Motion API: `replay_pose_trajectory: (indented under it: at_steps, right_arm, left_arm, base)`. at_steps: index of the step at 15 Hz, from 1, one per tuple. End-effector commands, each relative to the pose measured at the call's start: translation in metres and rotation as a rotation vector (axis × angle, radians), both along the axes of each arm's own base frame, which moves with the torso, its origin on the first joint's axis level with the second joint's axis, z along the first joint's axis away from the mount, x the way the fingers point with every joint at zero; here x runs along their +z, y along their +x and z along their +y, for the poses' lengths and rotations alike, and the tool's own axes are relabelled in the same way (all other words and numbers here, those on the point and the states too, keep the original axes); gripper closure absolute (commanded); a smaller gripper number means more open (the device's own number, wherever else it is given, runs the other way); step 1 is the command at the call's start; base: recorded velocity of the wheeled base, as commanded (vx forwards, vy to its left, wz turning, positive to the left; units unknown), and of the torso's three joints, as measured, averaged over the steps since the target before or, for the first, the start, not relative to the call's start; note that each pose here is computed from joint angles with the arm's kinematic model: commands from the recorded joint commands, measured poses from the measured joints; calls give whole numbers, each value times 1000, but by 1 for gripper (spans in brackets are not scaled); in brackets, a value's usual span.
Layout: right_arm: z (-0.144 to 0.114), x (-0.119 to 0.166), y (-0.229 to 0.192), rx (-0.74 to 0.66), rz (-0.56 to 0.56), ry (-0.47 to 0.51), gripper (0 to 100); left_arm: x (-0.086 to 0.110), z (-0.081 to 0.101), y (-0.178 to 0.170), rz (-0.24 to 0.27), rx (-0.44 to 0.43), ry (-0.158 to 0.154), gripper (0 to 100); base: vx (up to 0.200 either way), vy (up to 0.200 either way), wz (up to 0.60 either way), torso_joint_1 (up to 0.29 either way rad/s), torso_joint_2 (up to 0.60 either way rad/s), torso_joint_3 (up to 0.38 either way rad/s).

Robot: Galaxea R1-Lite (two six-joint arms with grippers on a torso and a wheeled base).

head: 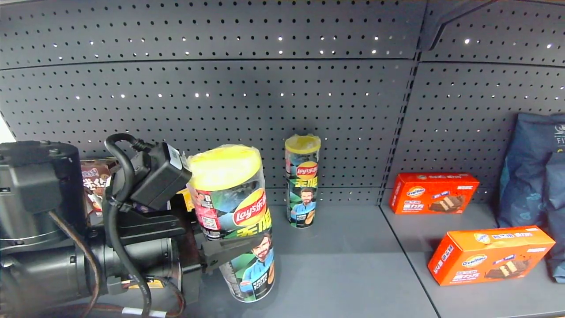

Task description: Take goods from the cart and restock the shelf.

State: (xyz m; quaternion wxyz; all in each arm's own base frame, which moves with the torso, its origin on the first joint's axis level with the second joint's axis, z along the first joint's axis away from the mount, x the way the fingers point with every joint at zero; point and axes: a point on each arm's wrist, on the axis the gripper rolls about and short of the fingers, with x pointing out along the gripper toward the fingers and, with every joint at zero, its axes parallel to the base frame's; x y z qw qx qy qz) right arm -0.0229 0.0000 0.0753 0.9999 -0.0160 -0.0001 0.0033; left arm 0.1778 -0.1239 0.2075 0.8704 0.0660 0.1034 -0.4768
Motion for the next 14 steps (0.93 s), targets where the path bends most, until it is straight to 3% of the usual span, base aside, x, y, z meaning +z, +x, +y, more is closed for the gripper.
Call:
replay_pose_trajectory:
  at_steps: [1, 2, 3, 4, 5, 8, 9, 11, 14]
  right_arm:
    - [0, 1, 0, -2, -2, 6, 0]
    - [0, 4, -1, -3, -17, 9, 0]
    - [0, 66, -12, 24, -136, 48, 0]
    - [0, 106, -6, 59, -118, 93, 0]
    - [0, 122, 10, 116, -36, 139, 0]
    - [0, 104, 12, 245, 2, 61, 0]
    - [0, 105, 14, 255, 16, 59, 0]
    - [6, 110, 28, 418, 69, 47, 0]
    - [16, 126, 60, 492, 98, -21, 0]
  left_arm:
    - [2, 0, 0, -6, 3, -3, 100]
    - [2, 0, -1, -7, 7, -2, 100]
    - [2, -1, -2, -10, 16, 2, 100]
    - [2, -2, -2, -11, 17, 4, 100]
    - [3, -4, 0, -13, 19, 1, 100]
    - [-2, -5, 3, -8, 25, 4, 100]
    - [-2, -4, 4, -8, 29, 4, 100]
    - [-2, -4, 3, -8, 30, 4, 100]
    - [-6, -2, 2, 2, 50, 16, 100]
  base:
    - [0, 0, 0, 0, 0, 0]
    - [0, 0, 0, 0, 0, 0]
    - [0, 0, 0, 0, 0, 0]
    - [0, 0, 0, 0, 0, 0]
    - [0, 0, 0, 0, 0, 0]
    - [0, 0, 0, 0, 0, 0]
    - [0, 0, 0, 0, 0, 0]
    - [0, 0, 0, 0, 0, 0]
    - [0, 0, 0, 0, 0, 0]
